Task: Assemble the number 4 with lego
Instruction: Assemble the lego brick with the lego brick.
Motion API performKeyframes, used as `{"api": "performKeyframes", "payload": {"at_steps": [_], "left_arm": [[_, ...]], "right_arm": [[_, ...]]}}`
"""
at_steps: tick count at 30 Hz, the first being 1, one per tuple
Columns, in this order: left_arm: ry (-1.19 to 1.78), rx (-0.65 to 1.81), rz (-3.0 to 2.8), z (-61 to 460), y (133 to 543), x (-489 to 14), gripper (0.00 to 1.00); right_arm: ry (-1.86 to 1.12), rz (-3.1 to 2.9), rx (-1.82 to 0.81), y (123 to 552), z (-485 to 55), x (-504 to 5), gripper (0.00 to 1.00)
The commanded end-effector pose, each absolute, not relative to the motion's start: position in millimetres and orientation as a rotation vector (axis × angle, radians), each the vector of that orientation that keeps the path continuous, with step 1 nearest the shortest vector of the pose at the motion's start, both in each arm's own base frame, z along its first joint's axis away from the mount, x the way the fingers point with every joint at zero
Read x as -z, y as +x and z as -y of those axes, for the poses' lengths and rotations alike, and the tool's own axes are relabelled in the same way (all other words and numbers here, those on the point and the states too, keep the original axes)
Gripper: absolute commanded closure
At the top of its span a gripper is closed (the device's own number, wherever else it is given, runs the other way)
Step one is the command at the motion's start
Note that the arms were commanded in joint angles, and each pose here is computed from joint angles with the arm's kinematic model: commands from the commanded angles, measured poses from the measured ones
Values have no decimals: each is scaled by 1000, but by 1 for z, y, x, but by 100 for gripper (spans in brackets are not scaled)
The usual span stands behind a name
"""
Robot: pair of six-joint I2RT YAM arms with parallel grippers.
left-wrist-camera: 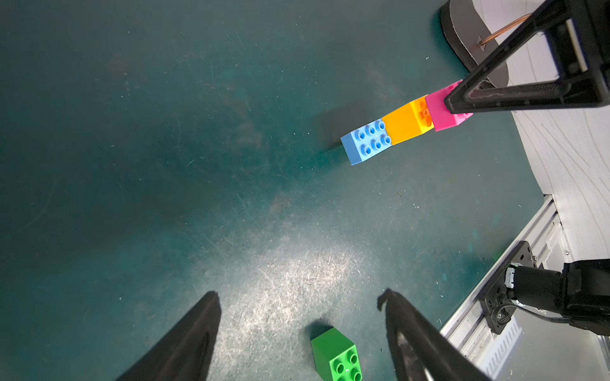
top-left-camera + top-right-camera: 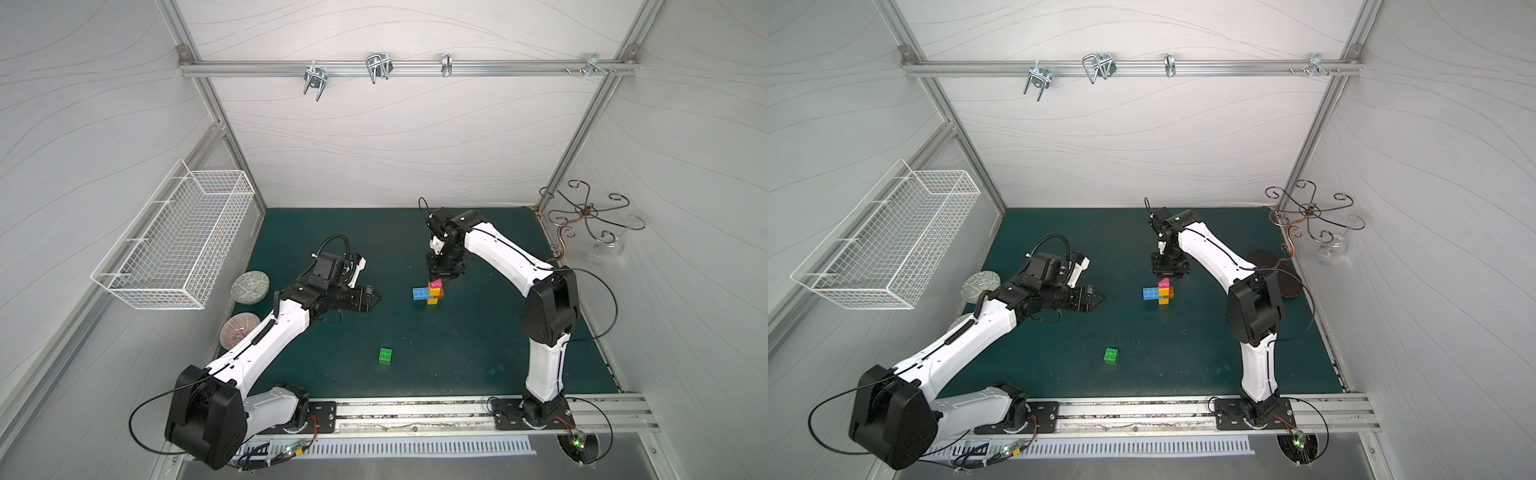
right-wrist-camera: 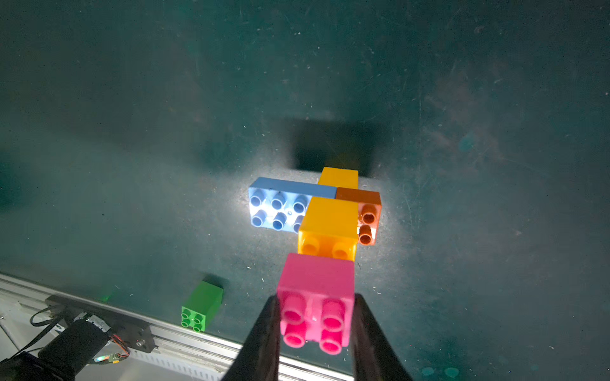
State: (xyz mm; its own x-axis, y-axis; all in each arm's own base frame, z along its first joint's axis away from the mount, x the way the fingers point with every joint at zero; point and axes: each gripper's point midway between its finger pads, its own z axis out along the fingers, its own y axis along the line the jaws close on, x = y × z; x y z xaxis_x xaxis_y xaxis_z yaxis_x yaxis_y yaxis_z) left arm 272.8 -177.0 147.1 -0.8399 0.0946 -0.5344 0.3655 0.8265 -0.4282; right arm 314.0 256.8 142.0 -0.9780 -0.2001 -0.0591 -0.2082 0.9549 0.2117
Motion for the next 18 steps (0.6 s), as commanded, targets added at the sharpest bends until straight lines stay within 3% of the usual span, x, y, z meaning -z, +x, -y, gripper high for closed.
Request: {"api": "performKeyframes", "payload": {"at_steps": [1,18], "left_arm": [[371,738,-2463,182,278,-153,20],[369,739,-2457,182,278,-155,20]], "right_arm": [[-338,-3090,-304,314,-253,-132,77],[-320,-3142,-295,314,-251,-114,76]]}}
